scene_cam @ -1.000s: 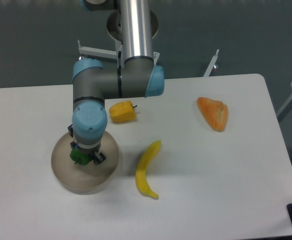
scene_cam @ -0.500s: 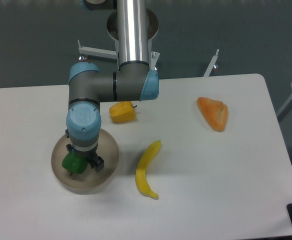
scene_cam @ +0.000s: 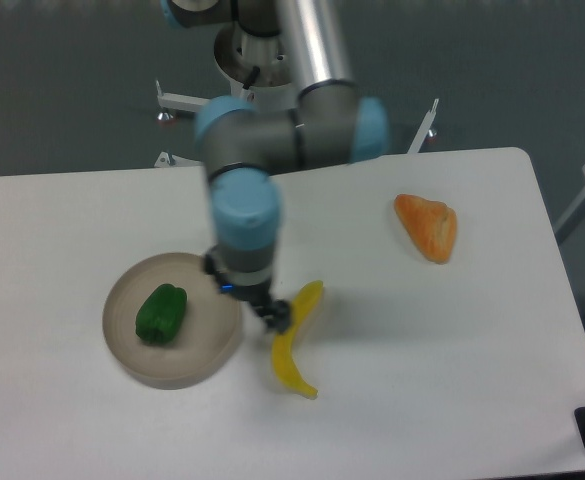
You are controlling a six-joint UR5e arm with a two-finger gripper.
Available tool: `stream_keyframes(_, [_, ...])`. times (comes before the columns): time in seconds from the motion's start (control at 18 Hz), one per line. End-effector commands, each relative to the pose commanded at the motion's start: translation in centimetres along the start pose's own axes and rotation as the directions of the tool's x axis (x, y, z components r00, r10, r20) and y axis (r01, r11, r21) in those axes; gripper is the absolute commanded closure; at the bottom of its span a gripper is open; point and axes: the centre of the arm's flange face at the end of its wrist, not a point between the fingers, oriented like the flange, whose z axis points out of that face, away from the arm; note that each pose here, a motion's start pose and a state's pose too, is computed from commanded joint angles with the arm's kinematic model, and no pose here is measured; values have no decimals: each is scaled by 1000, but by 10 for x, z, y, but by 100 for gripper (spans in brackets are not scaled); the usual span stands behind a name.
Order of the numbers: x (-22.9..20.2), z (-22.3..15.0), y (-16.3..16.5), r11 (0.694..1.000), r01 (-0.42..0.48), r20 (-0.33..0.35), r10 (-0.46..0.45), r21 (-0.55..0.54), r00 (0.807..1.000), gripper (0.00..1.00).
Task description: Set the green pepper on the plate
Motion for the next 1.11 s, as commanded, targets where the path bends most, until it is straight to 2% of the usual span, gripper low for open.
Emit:
stream_keyframes(0.17, [-24, -1, 27, 1000, -2, 4, 2, 0, 1000, 0])
stream_keyframes(0.44, [-52, 14, 63, 998, -66, -14, 65, -9, 998, 0])
stream_keyframes(0.83, [-63, 19, 80, 989, -133, -10, 133, -57, 991, 0])
stream_keyframes(1.11, [-65, 19, 82, 989, -138, -9, 137, -56, 990, 0])
